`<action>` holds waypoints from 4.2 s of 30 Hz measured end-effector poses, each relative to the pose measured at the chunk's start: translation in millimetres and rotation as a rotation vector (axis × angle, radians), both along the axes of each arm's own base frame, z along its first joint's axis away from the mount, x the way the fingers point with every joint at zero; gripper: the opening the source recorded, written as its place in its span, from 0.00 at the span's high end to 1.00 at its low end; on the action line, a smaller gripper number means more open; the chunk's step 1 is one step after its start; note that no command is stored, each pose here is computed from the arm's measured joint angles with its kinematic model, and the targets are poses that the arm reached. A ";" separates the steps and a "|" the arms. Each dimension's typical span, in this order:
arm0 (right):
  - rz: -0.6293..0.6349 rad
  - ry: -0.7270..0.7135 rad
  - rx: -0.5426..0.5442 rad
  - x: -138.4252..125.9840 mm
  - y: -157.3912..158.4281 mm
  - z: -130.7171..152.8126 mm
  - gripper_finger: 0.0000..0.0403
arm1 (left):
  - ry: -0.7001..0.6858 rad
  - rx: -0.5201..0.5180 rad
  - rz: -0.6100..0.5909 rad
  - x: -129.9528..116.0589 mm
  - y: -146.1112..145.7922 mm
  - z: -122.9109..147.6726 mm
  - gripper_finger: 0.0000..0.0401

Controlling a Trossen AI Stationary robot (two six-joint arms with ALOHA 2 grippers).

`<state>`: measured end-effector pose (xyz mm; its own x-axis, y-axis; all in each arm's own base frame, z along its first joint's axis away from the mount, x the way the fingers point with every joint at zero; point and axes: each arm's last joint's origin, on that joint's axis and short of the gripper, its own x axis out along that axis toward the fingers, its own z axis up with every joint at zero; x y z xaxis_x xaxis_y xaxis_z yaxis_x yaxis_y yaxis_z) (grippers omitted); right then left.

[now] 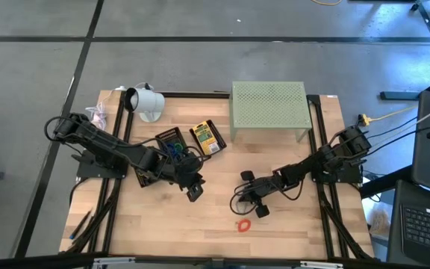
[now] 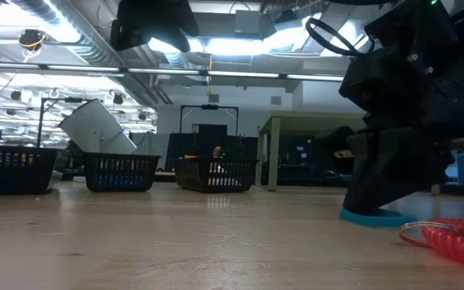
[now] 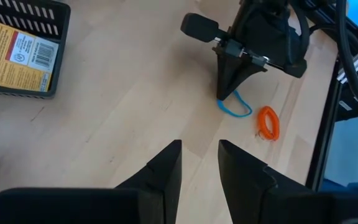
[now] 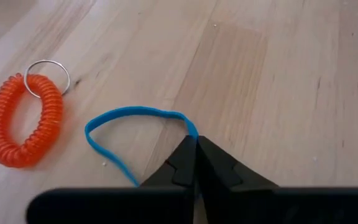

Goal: Pick & Place Office Desk Supplies
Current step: Put the blue rubber band into the left black basket

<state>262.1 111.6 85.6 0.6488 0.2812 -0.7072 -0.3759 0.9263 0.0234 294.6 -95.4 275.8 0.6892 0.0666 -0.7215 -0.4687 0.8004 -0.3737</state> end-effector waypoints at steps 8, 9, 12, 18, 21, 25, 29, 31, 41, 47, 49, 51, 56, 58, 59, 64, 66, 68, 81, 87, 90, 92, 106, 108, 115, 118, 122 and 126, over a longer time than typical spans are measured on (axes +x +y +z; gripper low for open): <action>-0.032 -0.019 -0.009 -4.1 -3.6 13.3 0.99 | 0.001 0.014 -0.014 0.0 -0.1 0.0 0.76; -0.037 -0.033 -0.007 -3.9 -4.6 17.3 0.99 | 0.002 0.023 -0.023 0.0 0.0 0.0 0.76; -0.047 -0.092 0.014 -1.9 -6.3 30.6 0.99 | 0.002 0.063 -0.044 0.0 0.3 0.1 0.75; -0.051 -0.131 0.032 -1.9 -7.7 42.2 1.00 | -0.009 0.201 -0.056 0.5 2.8 1.0 0.75; -0.038 -0.089 0.073 -3.5 -7.0 40.2 0.99 | -0.010 0.223 -0.055 0.6 3.3 1.2 0.74; -0.026 -0.003 0.092 -6.3 -6.6 31.5 0.92 | -0.011 0.225 -0.054 0.6 3.4 1.2 0.70; 0.026 0.010 0.092 -6.8 -5.7 28.6 0.82 | -0.011 0.226 -0.053 0.6 3.5 1.2 0.68; 0.062 -0.006 0.063 -6.8 -5.5 28.7 0.76 | -0.011 0.226 -0.053 0.6 3.4 1.2 0.67; 0.186 -0.020 -0.062 -6.8 -5.6 18.9 0.46 | -0.016 0.214 -0.041 0.8 3.3 1.4 0.66; 0.212 -0.040 -0.086 -3.8 -4.5 12.4 0.33 | -0.018 0.212 -0.040 0.9 3.3 1.5 0.66; 0.215 -0.058 -0.097 -2.5 -4.6 12.6 0.31 | -0.017 0.212 -0.039 0.9 3.3 1.4 0.66; 0.214 -0.067 -0.100 -1.8 -4.9 13.0 0.29 | -0.018 0.212 -0.039 0.9 3.3 1.5 0.66; 0.184 -0.068 -0.094 0.6 -9.4 12.5 0.29 | -0.019 0.213 -0.038 0.9 3.3 1.7 0.66; 0.165 -0.067 -0.079 2.2 -10.6 10.7 0.29 | -0.018 0.213 -0.038 0.9 3.3 1.6 0.66; 0.156 -0.072 -0.069 3.5 -10.6 9.3 0.29 | -0.018 0.213 -0.038 0.9 3.3 1.6 0.66; 0.165 -0.101 -0.026 10.1 -8.0 -3.0 0.29 | -0.019 0.213 -0.037 1.1 3.4 1.5 0.66; 0.176 -0.118 -0.007 12.2 -6.9 -6.4 0.29 | -0.022 0.212 -0.037 1.3 3.3 1.8 0.66; 0.183 -0.123 0.002 12.9 -6.3 -8.3 0.30 | -0.022 0.212 -0.037 1.3 3.2 1.8 0.66; 0.205 -0.080 0.049 10.7 -5.0 -10.4 0.72 | -0.022 0.211 -0.038 1.2 3.2 1.9 0.66; 0.234 -0.065 0.085 10.0 -4.3 -10.6 0.97 | -0.021 0.211 -0.038 1.2 3.3 1.8 0.66; 0.221 -0.060 0.097 9.9 -4.3 -10.2 0.96 | -0.021 0.211 -0.038 1.2 3.3 1.7 0.66; 0.217 -0.063 0.098 9.7 -4.4 -8.2 0.97 | -0.022 0.211 -0.038 1.2 3.2 1.8 0.66; 0.064 -0.230 0.017 7.6 -13.7 43.5 1.00 | -0.131 0.305 -0.151 9.9 0.0 11.2 0.61; 0.019 -0.265 0.005 6.9 -15.5 52.6 1.00 | -0.154 0.325 -0.170 11.5 -0.5 13.3 0.59; -0.147 -0.422 -0.055 -0.8 -23.6 92.7 1.00 | -0.211 0.326 -0.185 18.8 -3.4 14.1 0.51; -0.205 -0.507 -0.094 -5.2 -27.5 110.6 1.00 | -0.248 0.382 -0.174 28.5 -5.6 10.2 0.50; -0.279 -0.620 -0.142 -9.3 -31.8 130.0 1.00 | -0.322 0.469 -0.198 42.7 -9.9 6.8 0.50; -0.280 -0.685 -0.149 -12.9 -33.2 142.2 1.00 | -0.385 0.576 -0.244 54.9 -14.0 3.6 0.50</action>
